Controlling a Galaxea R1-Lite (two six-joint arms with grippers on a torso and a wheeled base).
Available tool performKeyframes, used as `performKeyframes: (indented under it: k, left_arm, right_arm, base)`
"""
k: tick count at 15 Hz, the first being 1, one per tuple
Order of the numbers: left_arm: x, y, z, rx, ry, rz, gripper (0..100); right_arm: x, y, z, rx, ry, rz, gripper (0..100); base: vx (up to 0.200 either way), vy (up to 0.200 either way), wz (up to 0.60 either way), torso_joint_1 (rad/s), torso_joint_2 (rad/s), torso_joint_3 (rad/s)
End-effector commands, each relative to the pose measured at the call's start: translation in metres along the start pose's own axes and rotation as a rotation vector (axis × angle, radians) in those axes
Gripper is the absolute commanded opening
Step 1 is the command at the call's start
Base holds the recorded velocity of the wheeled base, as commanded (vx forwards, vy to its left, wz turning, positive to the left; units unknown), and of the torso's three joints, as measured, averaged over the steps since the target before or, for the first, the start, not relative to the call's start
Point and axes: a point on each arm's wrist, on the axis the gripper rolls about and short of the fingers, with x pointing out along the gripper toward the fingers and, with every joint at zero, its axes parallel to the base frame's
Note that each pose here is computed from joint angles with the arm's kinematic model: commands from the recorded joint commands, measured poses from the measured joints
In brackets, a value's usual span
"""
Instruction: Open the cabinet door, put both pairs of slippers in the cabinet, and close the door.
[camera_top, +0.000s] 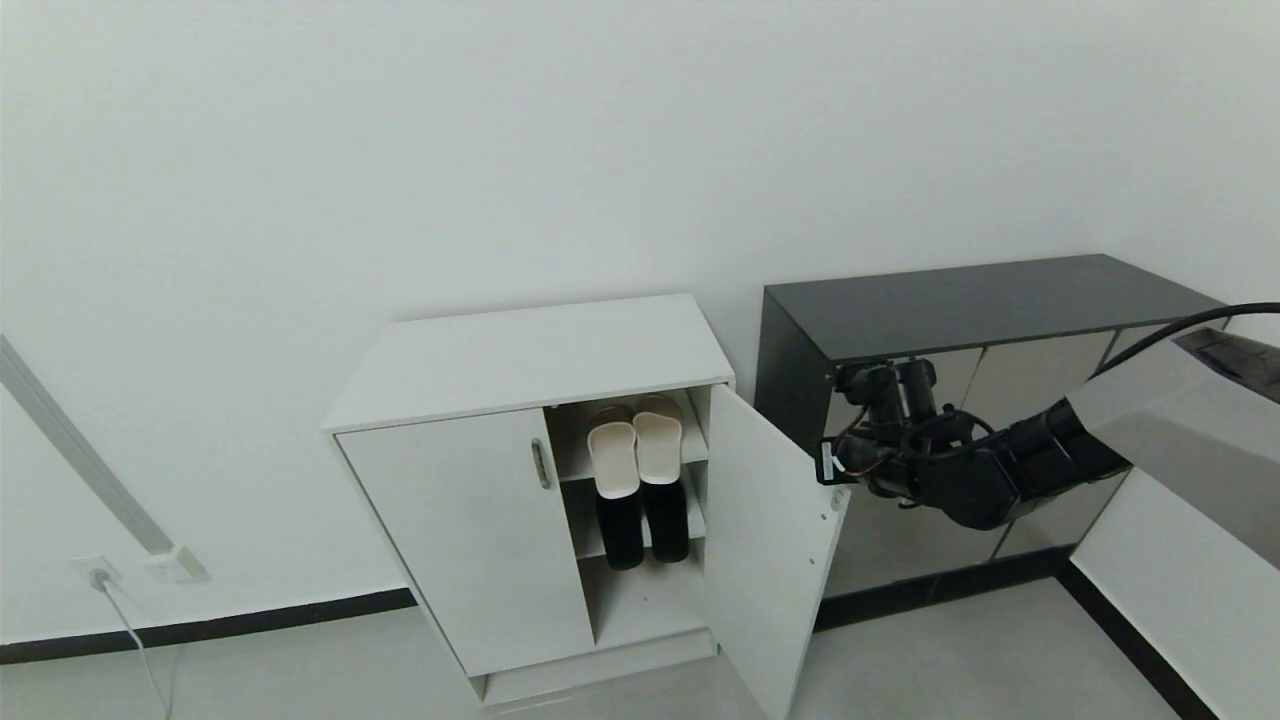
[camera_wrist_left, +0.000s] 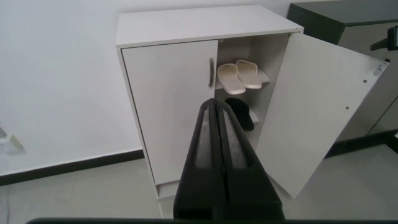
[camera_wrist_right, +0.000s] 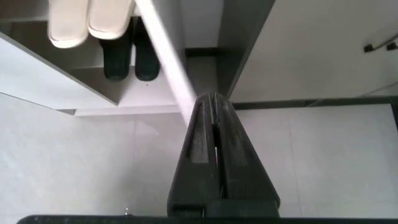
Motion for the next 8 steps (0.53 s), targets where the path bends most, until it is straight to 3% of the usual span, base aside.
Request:
performKeyframes:
  k: [1, 4, 8]
  left_arm:
    - [0.0, 0.0, 0.0, 0.0, 0.001, 0.0, 0]
    - [0.0, 0.0, 0.0, 0.0, 0.001, 0.0, 0]
    - [0.0, 0.0, 0.0, 0.0, 0.001, 0.0, 0]
  right_arm:
    - [0.006, 0.0, -0.009, -0.005, 0.025, -0.004, 0]
    - [0.012, 0.0, -0.016, -0.01, 0.046, -0.006, 0]
    - [-0.004, 0.026, -0.019, -0.014, 0.058, 0.091, 0]
  base:
    - [0.0, 0.0, 0.0, 0.0, 0.0, 0.0]
    - [0.0, 0.0, 0.0, 0.0, 0.0, 0.0]
    - [0.0, 0.0, 0.0, 0.0, 0.0, 0.0]
